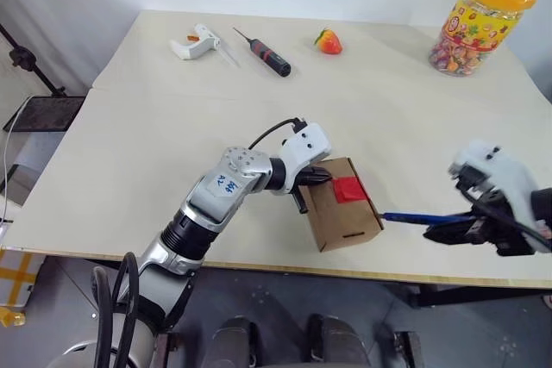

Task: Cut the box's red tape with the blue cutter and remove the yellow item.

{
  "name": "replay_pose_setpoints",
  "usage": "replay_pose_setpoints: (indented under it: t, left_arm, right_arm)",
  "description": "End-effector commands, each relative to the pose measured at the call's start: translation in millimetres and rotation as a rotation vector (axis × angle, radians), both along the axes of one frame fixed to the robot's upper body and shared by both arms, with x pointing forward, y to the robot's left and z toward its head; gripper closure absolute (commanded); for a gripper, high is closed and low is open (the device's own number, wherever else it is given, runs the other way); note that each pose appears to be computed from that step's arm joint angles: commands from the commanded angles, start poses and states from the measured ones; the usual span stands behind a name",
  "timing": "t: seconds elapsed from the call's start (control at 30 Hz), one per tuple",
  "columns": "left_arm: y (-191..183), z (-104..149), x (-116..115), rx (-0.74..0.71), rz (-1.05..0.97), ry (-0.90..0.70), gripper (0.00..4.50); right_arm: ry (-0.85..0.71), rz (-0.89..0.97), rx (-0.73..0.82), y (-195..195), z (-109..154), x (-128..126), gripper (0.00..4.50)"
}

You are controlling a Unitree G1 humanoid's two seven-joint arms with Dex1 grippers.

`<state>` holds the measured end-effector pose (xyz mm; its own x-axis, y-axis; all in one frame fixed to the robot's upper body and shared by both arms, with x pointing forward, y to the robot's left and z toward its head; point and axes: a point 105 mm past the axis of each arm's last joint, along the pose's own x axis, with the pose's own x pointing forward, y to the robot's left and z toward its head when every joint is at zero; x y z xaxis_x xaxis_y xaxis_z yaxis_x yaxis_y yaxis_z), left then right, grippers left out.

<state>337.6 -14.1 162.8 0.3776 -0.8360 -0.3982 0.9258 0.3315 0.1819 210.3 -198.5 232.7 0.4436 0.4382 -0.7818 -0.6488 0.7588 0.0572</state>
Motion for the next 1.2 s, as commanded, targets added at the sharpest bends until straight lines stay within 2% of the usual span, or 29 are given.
replay_pose_setpoints:
  t: [0.03, 0.13, 0.27, 0.4, 0.53, 0.63, 0.77, 0.97, 1.07, 1.2]
  left_arm:
    - [11, -19, 10, 0.053, 0.062, 0.042, 4.50]
    - [9, -14, 10, 0.003, 0.040, 0.047, 4.50]
    - [6, -11, 9, -0.033, 0.023, 0.058, 4.50]
    - [3, 9, 6, -0.134, -0.022, 0.046, 4.50]
    - [5, 34, -3, -0.239, -0.107, 0.060, 4.50]
    - [17, 49, -7, -0.254, -0.153, 0.080, 4.50]
    - [36, 54, -11, -0.223, -0.171, 0.128, 4.50]
    - [73, 10, -22, -0.044, -0.136, 0.232, 4.50]
    - [79, -12, -30, -0.026, -0.114, 0.279, 4.50]
    - [66, -21, -27, -0.066, -0.090, 0.272, 4.50]
  right_arm:
    - [-0.221, -0.012, 0.102, -6, 31, 14, 4.37]
    - [-0.356, -0.062, 0.201, -22, 38, 23, 4.37]
    - [-0.442, -0.164, 0.217, -50, 23, 34, 4.37]
    - [-0.443, -0.302, 0.238, -88, -28, 43, 4.37]
    - [-0.434, -0.392, 0.320, -104, -60, 49, 4.37]
    - [-0.378, -0.520, 0.345, -124, -89, 53, 3.42]
    - [-0.420, -0.554, 0.343, -132, -88, 58, 2.09]
    - [-0.461, -0.472, 0.266, -123, -68, 62, 0.02]
    - [-0.496, -0.334, 0.200, -92, -50, 75, 0.02]
    - [-0.442, -0.251, 0.085, -62, -57, 96, 0.02]
